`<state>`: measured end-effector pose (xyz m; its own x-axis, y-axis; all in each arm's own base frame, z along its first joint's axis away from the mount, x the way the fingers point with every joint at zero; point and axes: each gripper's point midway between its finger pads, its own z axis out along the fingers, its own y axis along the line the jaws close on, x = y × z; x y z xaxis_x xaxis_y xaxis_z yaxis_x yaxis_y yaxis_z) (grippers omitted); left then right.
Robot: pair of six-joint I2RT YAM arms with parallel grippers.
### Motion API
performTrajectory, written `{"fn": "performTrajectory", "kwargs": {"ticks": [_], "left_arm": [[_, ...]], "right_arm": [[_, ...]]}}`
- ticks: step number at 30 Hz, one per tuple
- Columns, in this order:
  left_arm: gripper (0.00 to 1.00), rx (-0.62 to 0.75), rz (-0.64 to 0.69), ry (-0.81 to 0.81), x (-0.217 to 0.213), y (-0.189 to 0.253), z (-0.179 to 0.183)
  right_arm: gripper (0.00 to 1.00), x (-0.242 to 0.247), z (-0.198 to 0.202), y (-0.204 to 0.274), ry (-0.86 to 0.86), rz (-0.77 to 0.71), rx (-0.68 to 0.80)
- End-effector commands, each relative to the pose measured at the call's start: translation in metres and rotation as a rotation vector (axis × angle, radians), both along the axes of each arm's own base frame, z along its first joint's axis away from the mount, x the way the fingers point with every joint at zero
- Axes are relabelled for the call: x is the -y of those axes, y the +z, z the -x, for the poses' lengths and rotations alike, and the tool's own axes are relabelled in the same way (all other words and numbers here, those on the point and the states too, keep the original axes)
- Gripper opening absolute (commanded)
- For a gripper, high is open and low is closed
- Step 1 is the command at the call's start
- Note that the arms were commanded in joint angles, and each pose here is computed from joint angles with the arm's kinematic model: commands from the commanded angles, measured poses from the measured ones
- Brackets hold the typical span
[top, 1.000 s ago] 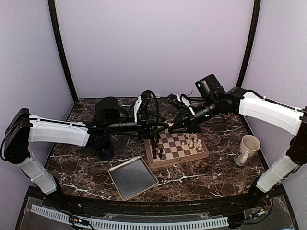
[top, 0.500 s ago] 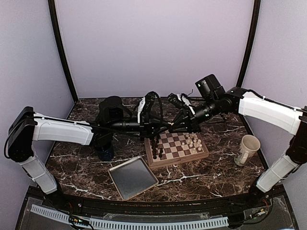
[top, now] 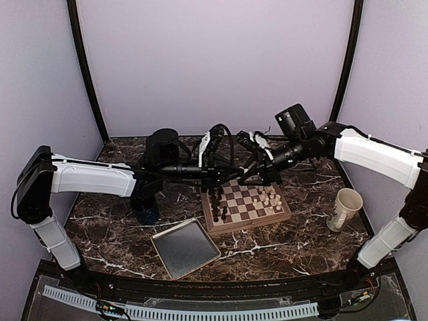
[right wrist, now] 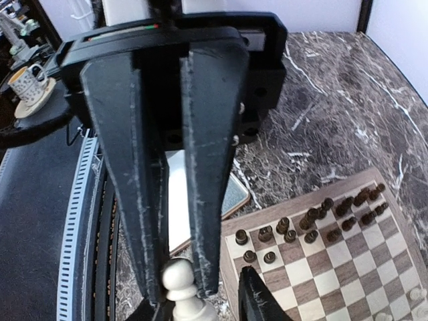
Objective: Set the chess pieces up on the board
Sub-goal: Pass from the right arm to the left, then place the pawn at g2.
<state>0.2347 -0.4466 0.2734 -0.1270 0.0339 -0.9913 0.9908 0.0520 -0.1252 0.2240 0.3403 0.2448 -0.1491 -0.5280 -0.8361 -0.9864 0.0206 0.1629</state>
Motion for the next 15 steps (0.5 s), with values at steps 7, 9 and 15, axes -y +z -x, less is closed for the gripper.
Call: {"fn": "performTrajectory", "kwargs": {"ticks": [7, 9, 15], "left_arm": [[0.06, -0.042, -0.192, 0.148, 0.012, -0.027, -0.079], [0.06, -0.064, -0.261, 0.176, 0.019, -0.043, -0.097], [0.05, -0.072, -0.413, 0.26, 0.041, -0.085, -0.145]], "right_arm": [[0.43, 0.098, -0.07, -0.028, -0.325, 0.121, 0.119], [0.43, 0.123, -0.079, -0.038, -0.394, 0.116, 0.077], [0.43, 0.17, -0.096, -0.042, -0.565, 0.078, 0.084]]}}
